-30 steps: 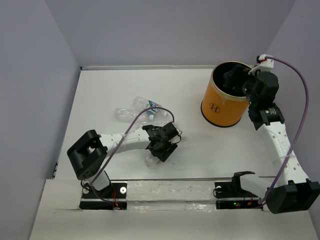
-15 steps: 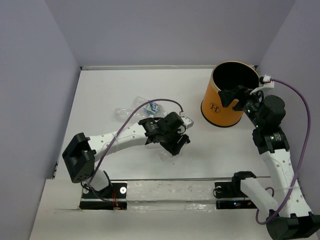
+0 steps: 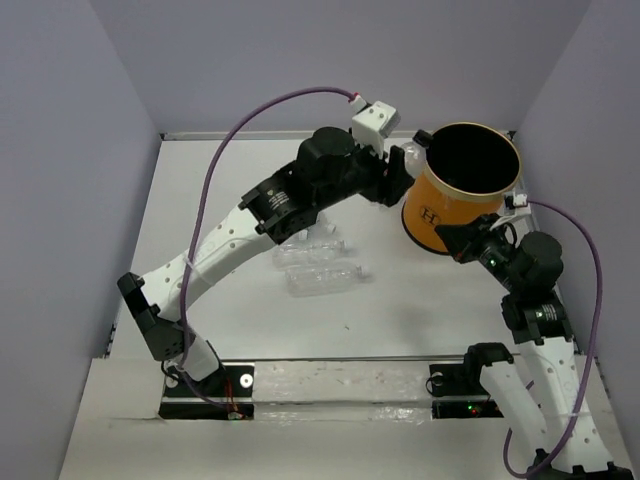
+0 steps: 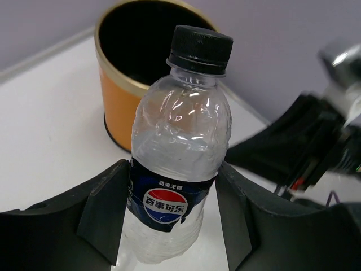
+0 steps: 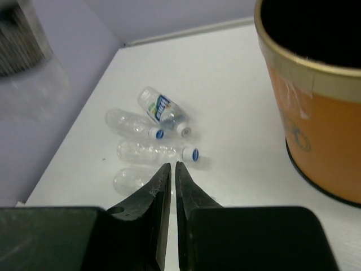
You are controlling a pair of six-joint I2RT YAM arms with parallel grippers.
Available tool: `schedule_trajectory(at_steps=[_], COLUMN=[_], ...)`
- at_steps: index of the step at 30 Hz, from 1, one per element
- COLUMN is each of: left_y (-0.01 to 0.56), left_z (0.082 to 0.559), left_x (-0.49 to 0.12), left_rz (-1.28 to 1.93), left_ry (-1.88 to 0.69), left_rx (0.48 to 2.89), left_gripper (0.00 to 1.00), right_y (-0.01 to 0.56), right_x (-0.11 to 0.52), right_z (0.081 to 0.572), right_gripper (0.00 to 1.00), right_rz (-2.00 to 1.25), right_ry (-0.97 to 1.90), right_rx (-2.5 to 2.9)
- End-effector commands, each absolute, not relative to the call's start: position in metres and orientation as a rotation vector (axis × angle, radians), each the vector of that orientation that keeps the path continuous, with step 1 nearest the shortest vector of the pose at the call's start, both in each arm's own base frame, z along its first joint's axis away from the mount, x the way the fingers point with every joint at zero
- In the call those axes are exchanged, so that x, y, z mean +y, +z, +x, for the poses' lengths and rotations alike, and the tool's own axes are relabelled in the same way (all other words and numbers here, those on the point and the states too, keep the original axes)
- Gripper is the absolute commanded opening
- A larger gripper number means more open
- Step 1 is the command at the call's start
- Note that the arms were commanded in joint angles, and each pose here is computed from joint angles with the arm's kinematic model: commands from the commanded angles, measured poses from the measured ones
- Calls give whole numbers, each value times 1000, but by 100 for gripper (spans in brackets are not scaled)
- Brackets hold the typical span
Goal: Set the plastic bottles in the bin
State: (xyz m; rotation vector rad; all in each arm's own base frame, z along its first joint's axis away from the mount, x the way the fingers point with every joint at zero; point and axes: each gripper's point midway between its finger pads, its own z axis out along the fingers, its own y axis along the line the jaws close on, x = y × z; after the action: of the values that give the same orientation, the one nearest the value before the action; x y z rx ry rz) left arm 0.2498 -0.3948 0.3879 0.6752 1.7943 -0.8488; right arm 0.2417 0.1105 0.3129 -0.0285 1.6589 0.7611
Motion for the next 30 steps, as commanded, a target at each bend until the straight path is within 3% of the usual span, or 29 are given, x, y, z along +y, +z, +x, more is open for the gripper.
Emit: schedule_trajectory(at_steps=[1,11,17,19,24,30], left_y=[453,520,489,475,455,470], left_z=[302,357,377,383,386,388], left_x=[-416,-482,-526,-541,-553,-525], left_rz=[505,438,435,442,473,501], left_ry=[-898,-1050,-1146,-1181,-1193,-1113], left_rx=[1580,1261,1211,1219,1250,1266], left_gripper=[51,52,54,60,98,99], right_y=[258,192,185,185,186,190], right_x=[124,146,157,159,164,178], right_z=[238,231,222,220,218,218], right_gripper=[13,12,12,12,12,13], right_rz=[-7,-26,-60,-72,-106,-170], right_ry=[871,1006,1035,1036,1043,1061], right_rx=[1802,1945,1947,1951,1955,1956])
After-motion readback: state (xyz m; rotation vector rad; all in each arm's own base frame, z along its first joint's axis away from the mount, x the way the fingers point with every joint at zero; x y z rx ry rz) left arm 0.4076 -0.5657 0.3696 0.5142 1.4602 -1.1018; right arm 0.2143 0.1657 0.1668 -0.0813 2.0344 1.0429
